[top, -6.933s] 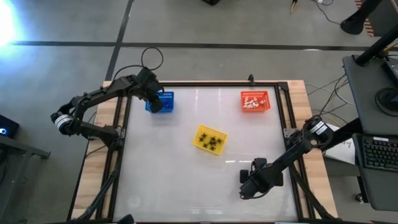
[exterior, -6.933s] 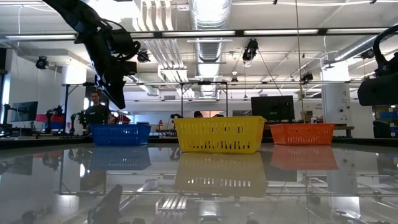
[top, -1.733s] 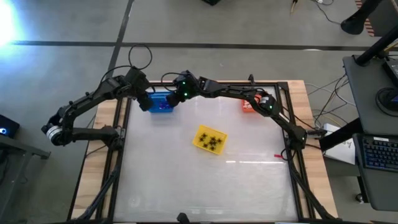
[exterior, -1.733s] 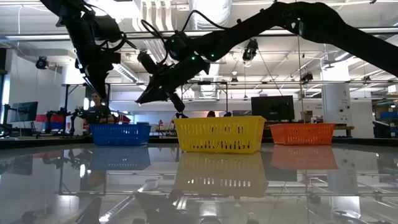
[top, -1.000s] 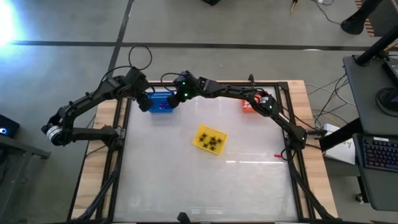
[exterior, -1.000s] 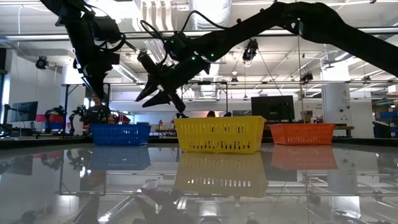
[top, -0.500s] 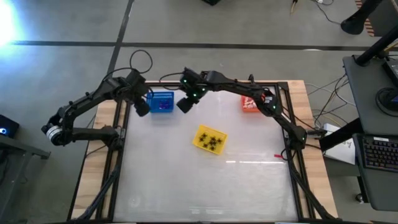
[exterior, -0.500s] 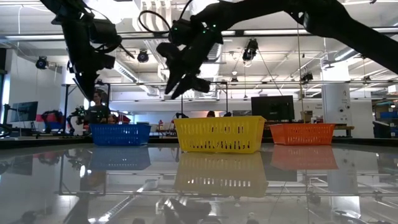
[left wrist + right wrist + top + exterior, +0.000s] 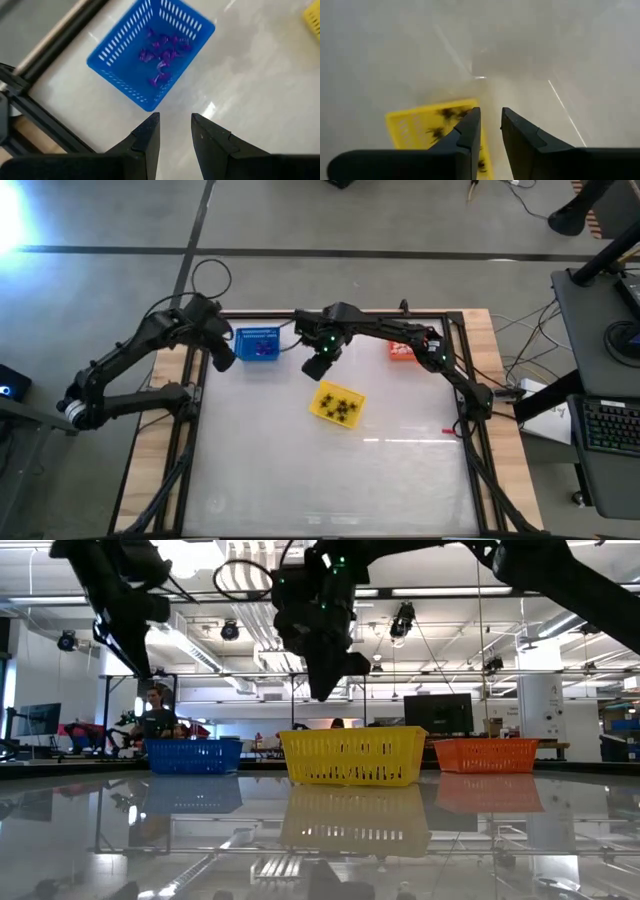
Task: Sort Halloween decoration
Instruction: Return to Home Position
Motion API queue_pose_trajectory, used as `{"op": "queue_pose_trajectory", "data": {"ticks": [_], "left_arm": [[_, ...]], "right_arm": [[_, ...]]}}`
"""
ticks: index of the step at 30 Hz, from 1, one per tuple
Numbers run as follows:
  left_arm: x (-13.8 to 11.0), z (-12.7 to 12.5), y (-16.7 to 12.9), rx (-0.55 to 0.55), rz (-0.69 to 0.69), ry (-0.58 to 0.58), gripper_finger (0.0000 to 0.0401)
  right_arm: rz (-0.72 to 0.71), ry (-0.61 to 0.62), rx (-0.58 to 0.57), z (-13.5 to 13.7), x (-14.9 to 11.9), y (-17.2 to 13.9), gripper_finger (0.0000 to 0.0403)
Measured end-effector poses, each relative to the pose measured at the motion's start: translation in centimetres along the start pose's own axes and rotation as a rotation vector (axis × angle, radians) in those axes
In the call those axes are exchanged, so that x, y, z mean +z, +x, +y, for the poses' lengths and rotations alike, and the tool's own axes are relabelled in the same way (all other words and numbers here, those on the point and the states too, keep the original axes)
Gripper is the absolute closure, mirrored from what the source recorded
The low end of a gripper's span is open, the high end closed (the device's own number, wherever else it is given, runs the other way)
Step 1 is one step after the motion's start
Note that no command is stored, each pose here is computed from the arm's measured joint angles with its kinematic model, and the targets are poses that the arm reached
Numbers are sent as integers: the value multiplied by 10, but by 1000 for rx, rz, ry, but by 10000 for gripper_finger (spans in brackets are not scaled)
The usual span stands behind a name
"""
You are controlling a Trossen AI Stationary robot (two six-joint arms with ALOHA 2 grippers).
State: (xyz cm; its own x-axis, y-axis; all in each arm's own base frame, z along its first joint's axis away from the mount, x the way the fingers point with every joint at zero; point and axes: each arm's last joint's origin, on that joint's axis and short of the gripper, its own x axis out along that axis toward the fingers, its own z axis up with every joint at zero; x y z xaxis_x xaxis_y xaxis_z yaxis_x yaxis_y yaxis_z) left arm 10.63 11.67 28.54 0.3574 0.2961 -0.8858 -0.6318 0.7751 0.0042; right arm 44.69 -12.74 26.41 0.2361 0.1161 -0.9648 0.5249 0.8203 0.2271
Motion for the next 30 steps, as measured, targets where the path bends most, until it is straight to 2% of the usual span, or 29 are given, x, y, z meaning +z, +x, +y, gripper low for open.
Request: {"op": "queue_pose_trajectory", "data": {"ticks": [3, 9, 14, 22, 25, 28, 30], "left_arm": [[-7, -2, -14, 9, -65, -4, 307], [-24, -6, -40, 26, -201, -9, 307], [-34, -10, -53, -4, -282, 10, 307], [-40, -17, -63, -165, -396, 151, 307], [-39, -18, -64, -175, -478, 165, 307], [-42, -20, -56, -238, -592, 174, 307], [-46, -21, -52, -266, -622, 164, 307]], "right_arm": [[16, -22, -6, 14, -9, -6, 338], [9, -7, -169, 36, -37, -33, 339], [-69, -25, -150, 55, -60, -70, 339], [-308, -31, -129, 56, -101, -155, 339], [-432, -29, -125, 51, -121, -189, 339], [-577, -39, -105, 49, -139, -220, 339], [-664, -68, -81, 48, -150, -236, 339]]}}
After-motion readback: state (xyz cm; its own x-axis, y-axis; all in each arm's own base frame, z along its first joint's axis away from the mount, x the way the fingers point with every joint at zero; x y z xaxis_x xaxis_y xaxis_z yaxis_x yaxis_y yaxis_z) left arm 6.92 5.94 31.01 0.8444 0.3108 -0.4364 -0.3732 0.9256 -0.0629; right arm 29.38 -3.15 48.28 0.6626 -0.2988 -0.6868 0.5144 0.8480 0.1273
